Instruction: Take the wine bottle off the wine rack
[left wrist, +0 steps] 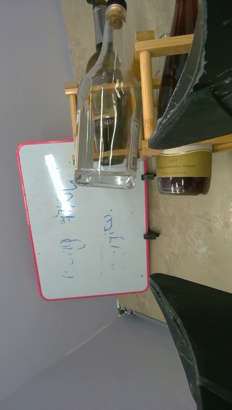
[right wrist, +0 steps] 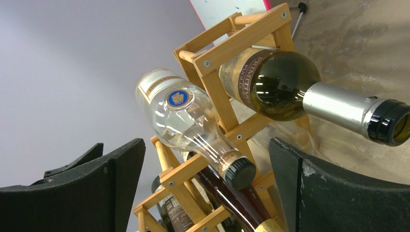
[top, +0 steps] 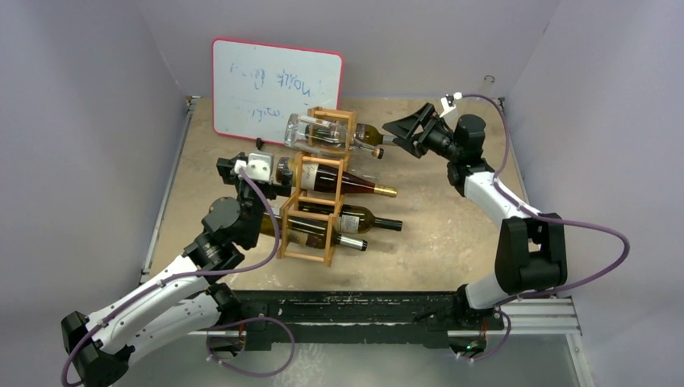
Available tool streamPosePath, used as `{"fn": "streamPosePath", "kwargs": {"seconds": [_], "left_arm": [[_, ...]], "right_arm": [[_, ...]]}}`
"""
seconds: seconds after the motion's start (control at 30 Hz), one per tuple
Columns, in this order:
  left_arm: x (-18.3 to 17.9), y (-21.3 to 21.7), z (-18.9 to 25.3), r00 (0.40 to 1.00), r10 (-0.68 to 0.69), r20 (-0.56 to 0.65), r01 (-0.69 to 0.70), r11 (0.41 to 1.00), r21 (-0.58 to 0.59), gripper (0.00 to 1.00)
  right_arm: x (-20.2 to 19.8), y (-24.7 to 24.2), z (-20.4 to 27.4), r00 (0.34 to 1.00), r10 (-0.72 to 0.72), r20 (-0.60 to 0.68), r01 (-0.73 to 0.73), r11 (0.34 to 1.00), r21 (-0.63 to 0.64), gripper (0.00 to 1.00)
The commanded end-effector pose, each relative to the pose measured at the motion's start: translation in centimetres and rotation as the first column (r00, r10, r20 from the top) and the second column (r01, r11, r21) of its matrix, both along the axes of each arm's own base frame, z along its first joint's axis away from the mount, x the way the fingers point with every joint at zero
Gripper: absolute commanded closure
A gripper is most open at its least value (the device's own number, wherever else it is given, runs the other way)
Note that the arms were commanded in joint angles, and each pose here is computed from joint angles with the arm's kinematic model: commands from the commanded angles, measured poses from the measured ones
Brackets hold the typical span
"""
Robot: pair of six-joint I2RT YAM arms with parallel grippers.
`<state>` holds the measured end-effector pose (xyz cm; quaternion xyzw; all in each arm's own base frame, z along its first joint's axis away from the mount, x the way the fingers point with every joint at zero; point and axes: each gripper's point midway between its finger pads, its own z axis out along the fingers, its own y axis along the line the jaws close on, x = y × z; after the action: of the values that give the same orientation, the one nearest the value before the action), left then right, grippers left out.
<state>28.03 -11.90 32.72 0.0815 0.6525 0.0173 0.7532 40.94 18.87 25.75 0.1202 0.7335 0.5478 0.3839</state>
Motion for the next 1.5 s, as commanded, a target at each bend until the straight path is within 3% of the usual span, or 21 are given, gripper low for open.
{"fn": "streamPosePath", "kwargs": {"seconds": [0.0,0.33,0.7,1.07,1.47], "left_arm": [[-0.1,0.1,1.4,0.999,0.003,0.038,-0.001,0.999,-0.05,0.0],[0.3,-0.5,0.7,1.0,-0.005,0.021,0.005,1.0,-0.031,0.0],[0.6,-0.9,0.2,1.0,-0.009,0.008,0.01,1.0,-0.017,0.0],[0.5,-0.8,0.2,1.0,-0.007,0.007,0.007,1.0,-0.016,0.0],[0.6,-0.8,0.2,1.0,-0.007,0.007,0.007,1.0,-0.015,0.0]], "right_arm": [[0.2,-0.2,1.5,0.999,-0.006,0.052,0.005,1.0,0.02,0.0],[-0.9,1.4,-2.7,0.994,0.104,-0.014,-0.103,0.992,0.074,0.0],[-2.3,5.3,-2.2,0.968,0.246,0.049,-0.251,0.94,0.231,0.05],[-2.9,7.3,-1.7,0.954,0.289,0.076,-0.296,0.88,0.371,0.36],[-2.1,7.5,-1.5,0.966,0.255,0.052,-0.257,0.902,0.346,0.37]]}}
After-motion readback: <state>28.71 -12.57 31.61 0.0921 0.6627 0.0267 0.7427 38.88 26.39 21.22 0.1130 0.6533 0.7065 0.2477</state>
